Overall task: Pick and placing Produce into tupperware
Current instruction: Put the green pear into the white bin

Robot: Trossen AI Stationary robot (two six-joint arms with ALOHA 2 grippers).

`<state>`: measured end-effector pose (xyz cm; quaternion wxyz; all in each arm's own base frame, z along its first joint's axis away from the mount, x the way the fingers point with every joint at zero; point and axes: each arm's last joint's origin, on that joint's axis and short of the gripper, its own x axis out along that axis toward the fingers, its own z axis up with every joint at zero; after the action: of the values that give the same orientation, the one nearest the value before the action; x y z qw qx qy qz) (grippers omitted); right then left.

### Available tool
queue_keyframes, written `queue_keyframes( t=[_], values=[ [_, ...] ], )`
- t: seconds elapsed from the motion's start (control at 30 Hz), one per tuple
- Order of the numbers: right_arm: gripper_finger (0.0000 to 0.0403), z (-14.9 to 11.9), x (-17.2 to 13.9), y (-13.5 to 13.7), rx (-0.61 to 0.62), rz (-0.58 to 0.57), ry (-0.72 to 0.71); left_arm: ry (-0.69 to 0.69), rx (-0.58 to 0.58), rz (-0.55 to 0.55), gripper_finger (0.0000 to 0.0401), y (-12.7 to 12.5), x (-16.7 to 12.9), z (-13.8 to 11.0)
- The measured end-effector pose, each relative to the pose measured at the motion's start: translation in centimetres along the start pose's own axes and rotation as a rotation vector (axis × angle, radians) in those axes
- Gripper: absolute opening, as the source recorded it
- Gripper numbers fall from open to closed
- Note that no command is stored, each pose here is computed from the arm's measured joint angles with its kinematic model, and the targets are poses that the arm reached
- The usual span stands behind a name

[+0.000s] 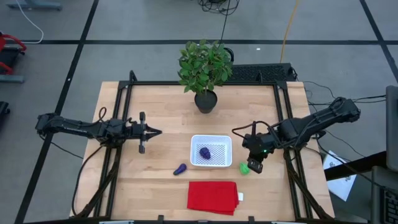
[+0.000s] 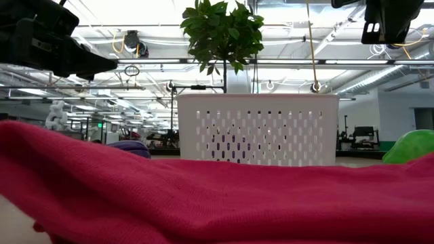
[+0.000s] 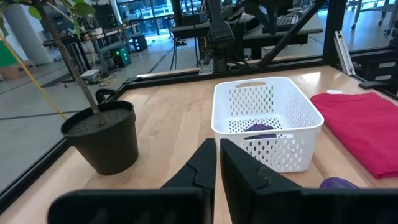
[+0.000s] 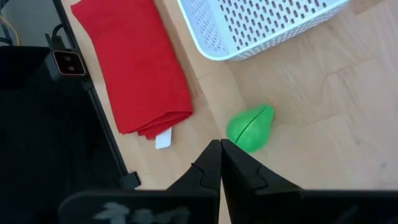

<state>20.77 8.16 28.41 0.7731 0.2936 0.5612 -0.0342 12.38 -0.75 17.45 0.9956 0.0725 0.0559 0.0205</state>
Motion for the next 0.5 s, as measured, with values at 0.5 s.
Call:
queue_keyframes(
  t=[0.5],
  values=[
    [0.0015, 0.0, -0.01, 0.01, -0.055, 0.003, 0.002, 0.0, 0.003, 0.0, 0.0026, 0.0, 0.0, 0.0]
  ],
)
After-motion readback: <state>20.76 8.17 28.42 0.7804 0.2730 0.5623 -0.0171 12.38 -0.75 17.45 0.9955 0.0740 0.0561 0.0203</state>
